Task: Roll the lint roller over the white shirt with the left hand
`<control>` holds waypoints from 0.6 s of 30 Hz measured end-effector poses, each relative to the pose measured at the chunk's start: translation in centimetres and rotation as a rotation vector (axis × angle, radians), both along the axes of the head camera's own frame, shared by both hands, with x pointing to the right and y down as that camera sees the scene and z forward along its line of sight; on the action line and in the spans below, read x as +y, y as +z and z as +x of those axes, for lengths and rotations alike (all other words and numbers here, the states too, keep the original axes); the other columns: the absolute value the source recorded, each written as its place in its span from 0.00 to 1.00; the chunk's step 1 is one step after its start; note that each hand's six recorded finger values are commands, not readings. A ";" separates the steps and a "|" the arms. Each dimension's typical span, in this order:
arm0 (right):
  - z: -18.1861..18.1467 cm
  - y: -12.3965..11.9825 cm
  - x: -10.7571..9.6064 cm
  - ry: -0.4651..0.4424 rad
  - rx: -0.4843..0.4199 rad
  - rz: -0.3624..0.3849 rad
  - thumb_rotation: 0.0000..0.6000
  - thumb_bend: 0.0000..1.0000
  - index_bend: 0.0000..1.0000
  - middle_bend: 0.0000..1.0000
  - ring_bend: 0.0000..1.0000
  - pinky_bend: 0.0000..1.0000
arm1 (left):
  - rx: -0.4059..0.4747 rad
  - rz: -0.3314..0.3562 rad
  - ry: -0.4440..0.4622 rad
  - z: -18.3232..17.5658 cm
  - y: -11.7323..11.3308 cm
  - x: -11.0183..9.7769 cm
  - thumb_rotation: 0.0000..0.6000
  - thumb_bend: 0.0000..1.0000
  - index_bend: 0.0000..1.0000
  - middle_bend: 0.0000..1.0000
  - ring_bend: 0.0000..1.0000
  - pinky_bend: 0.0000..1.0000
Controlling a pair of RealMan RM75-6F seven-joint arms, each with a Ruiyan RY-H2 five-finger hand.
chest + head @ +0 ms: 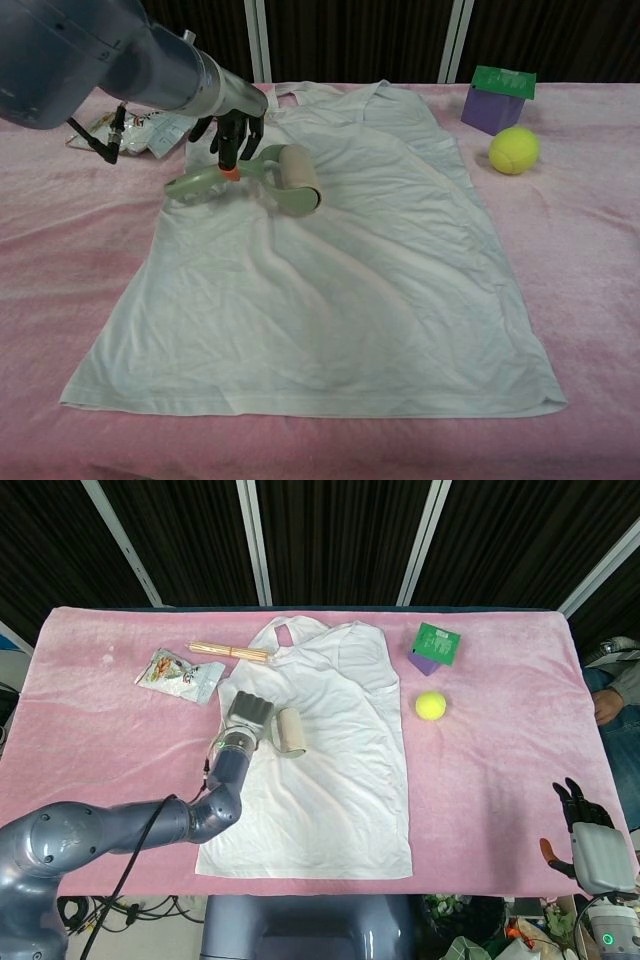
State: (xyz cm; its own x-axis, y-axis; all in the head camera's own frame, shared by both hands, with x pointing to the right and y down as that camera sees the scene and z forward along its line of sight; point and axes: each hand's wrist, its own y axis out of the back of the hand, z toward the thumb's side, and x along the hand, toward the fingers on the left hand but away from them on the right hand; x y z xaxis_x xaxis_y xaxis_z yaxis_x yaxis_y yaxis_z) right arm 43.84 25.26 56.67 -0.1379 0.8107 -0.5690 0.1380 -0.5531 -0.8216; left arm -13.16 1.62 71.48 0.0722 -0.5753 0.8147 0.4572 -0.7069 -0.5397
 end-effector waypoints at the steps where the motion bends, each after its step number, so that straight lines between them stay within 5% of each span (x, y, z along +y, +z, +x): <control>1: 0.0 0.0 0.0 0.001 0.000 0.000 1.00 0.28 0.03 0.00 0.17 0.15 | 0.001 -0.001 0.001 0.5 0.1 0.1 1.00 0.41 0.64 0.60 0.43 0.59; 18: 0.1 -0.1 0.0 0.005 -0.005 0.001 1.00 0.28 0.03 0.00 0.17 0.15 | 0.006 -0.006 0.032 6.6 1.0 0.9 1.00 0.41 0.64 0.60 0.43 0.60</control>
